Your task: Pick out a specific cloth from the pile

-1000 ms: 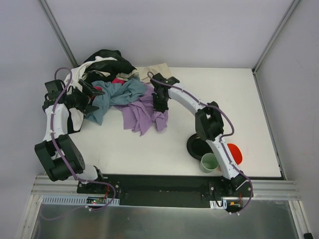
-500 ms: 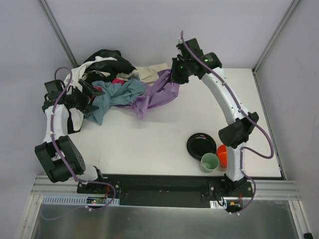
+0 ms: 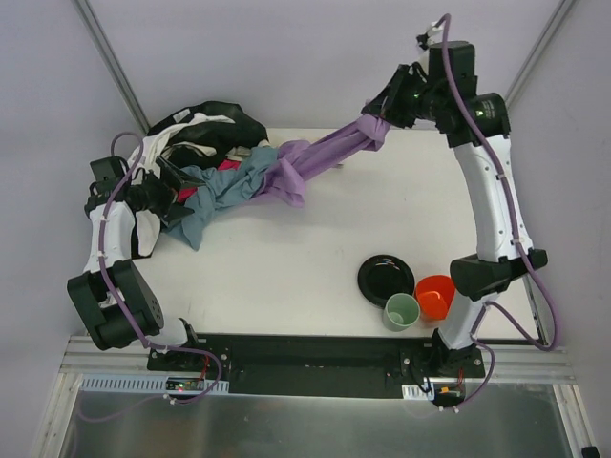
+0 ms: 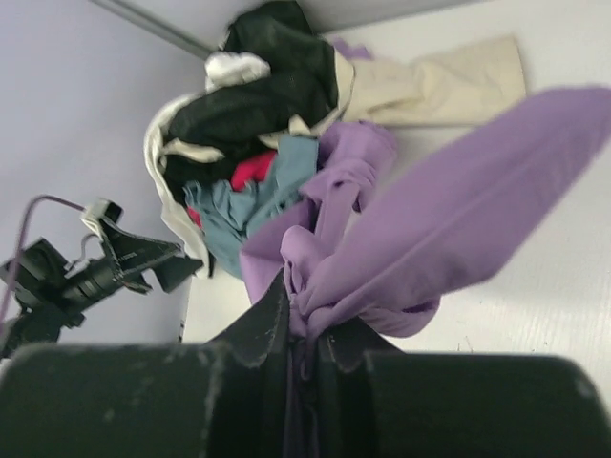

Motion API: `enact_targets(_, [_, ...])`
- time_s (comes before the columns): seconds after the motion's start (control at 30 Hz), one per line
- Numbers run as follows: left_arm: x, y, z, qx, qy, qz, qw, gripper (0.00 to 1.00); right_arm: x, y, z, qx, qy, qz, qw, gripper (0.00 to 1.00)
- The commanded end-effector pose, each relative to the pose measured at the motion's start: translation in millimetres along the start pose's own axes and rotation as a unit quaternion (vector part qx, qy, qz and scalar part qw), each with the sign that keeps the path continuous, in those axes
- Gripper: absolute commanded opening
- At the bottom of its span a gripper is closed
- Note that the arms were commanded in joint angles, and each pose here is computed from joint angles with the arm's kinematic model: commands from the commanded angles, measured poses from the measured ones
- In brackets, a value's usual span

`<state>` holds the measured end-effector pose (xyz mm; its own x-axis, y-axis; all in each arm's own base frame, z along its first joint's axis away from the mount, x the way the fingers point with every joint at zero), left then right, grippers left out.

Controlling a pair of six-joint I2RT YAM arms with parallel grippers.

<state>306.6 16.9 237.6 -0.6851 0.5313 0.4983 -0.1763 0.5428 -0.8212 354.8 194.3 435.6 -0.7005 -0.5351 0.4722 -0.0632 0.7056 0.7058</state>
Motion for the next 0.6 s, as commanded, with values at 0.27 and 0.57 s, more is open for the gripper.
enact_targets(0.27, [-3.0, -3.4, 16.7, -0.020, 0.022, 0.008, 1.000, 0.99, 31.0, 3.3, -0.5, 0.006, -0.005, -0.048, 0.999, 0.00])
enact_targets(0.57, [-21.3, -17.3, 17.8, -0.047, 0.048, 0.012, 0.998, 0.99, -93.9, -53.7, 132.4, 0.110, 0.252, 0.101, 0.956, 0.22])
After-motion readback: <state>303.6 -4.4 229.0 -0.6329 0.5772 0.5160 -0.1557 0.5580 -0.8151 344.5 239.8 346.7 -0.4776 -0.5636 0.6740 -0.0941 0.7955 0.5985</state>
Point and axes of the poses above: each gripper's point midway between its finger pads, its own x axis back along the fingers, its own y axis along the line the jaws close on, z = x × y, the point moved 6 cm from there along x, back along the fingers, and after that the axes turned 11 degrees about -x, right-handed, at the moved point
